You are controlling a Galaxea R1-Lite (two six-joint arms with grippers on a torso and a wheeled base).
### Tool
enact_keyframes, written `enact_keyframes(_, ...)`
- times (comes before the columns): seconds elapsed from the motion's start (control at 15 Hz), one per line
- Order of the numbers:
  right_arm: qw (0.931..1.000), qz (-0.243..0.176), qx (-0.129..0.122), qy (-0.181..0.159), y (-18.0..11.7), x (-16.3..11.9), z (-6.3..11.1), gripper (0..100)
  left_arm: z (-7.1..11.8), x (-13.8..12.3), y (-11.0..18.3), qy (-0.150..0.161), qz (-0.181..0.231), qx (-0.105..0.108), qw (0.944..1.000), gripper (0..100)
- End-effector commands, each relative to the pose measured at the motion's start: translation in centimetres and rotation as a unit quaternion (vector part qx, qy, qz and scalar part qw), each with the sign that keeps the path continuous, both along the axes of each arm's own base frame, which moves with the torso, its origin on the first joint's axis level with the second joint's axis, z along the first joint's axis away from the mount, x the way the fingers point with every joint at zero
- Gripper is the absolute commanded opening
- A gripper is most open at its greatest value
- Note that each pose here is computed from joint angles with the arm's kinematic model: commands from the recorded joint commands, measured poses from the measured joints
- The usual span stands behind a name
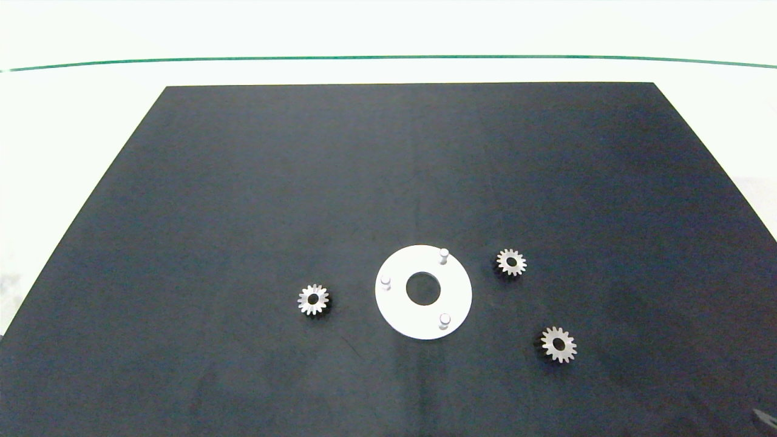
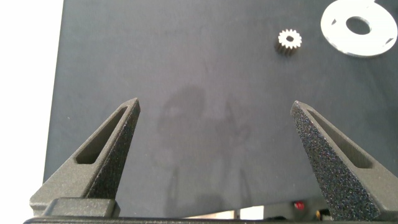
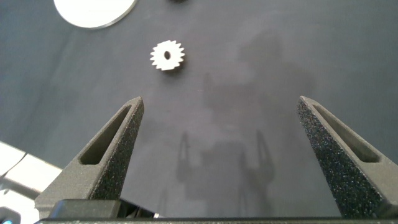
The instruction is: Install three planetary gears onto the carrier pins
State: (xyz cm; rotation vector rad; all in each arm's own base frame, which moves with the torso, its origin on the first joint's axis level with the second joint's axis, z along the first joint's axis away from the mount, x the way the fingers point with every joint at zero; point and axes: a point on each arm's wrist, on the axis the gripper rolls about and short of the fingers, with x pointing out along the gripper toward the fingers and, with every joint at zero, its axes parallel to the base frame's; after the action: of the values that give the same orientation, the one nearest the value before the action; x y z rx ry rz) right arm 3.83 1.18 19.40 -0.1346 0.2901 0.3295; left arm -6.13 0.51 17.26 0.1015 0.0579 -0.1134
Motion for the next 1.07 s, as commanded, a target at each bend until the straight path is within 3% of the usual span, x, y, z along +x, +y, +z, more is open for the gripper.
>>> enact_keyframes(0.07, 0.9972, 0.042, -0.021, 0.058, 1.3, 2.6, -0.1, 100, 0.0, -0.4, 0.0, -0.001, 0.004, 0.000, 1.0000, 100)
enact_keyframes(0.27, 0.9917, 0.057, -0.054, 0.102, 2.4, 5.0, -0.4, 100, 0.0, -1.7, 0.2, 0.056, 0.000, 0.007, 0.9984, 100)
enact_keyframes(0.6, 0.9790, 0.080, -0.098, 0.160, 4.2, 9.0, -1.3, 100, -0.2, -1.8, 0.2, 0.057, 0.005, 0.004, 0.9983, 100)
enact_keyframes(0.87, 0.9792, 0.082, -0.099, 0.157, 5.1, 10.8, -0.7, 100, -0.2, -1.8, 0.0, 0.059, 0.013, 0.004, 0.9981, 100)
enact_keyframes(1.07, 0.9741, 0.099, -0.118, 0.166, 5.8, 11.6, -1.2, 100, -0.1, -1.7, 0.0, 0.061, 0.015, 0.004, 0.9980, 100)
